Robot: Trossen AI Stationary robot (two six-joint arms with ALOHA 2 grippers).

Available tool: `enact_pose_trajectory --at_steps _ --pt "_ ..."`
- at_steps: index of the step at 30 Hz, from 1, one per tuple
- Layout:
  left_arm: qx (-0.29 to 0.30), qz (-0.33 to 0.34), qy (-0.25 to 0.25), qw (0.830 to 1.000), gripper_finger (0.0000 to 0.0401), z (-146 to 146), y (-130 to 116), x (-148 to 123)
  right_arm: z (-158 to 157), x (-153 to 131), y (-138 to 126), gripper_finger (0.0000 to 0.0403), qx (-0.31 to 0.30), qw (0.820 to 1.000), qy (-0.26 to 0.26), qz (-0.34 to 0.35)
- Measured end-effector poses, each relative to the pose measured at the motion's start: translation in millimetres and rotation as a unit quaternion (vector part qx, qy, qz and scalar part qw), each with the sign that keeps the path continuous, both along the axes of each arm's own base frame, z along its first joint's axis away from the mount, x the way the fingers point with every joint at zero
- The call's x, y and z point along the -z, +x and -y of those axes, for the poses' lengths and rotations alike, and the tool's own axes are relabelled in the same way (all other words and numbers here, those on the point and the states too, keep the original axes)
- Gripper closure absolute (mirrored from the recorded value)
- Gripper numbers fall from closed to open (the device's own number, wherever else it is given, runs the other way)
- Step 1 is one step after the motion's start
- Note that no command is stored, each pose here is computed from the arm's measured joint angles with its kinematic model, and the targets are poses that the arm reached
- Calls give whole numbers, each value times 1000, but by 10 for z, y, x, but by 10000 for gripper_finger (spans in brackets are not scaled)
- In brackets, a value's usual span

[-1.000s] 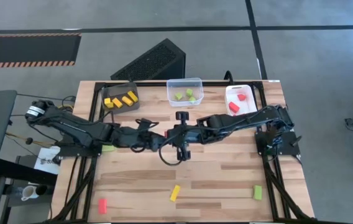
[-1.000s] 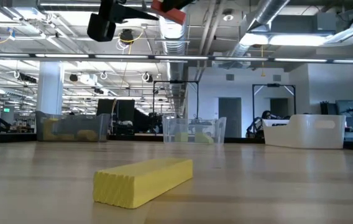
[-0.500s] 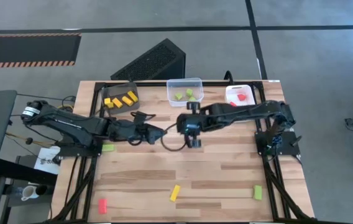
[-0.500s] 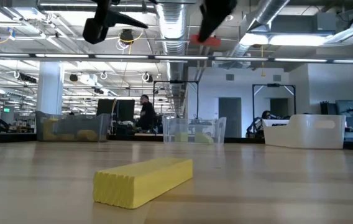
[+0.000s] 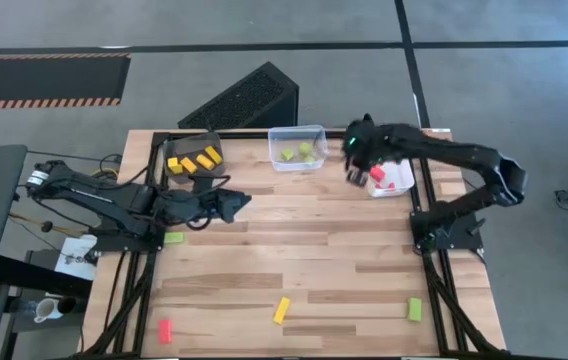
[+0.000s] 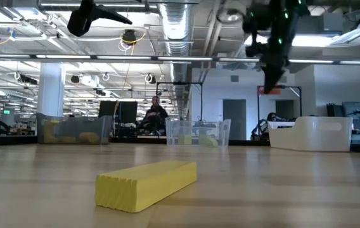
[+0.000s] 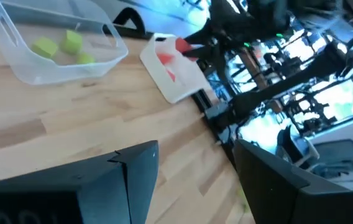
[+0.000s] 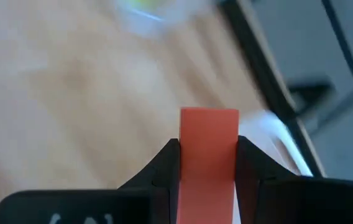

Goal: Sort & place blocks by color
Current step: Put the orange block into the white bin, then put the yellow block into the black bin

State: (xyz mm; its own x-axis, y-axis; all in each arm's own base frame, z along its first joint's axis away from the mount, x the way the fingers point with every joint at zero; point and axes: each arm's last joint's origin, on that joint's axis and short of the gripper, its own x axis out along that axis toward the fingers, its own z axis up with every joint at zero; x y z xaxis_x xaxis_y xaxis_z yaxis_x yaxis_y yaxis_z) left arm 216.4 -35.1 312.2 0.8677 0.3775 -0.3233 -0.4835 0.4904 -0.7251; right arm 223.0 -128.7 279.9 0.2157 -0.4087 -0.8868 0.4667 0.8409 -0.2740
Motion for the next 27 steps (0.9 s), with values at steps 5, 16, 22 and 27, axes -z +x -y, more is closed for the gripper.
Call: enact_pose_trajectory --at_steps 5,16,22,27 --pt "-13 -5 3 1000 208 -11 15 21 437 200 -435 300 128 991 18 -20" --pt "-35 4 2 999 208 -22 8 13 949 652 -681 257 225 968 82 -79" --pt "-35 4 0 999 208 -19 8 13 984 789 -661 205 225 963 113 -96" --pt "-34 4 1 999 208 -15 7 13 999 849 -662 174 224 960 129 -105"
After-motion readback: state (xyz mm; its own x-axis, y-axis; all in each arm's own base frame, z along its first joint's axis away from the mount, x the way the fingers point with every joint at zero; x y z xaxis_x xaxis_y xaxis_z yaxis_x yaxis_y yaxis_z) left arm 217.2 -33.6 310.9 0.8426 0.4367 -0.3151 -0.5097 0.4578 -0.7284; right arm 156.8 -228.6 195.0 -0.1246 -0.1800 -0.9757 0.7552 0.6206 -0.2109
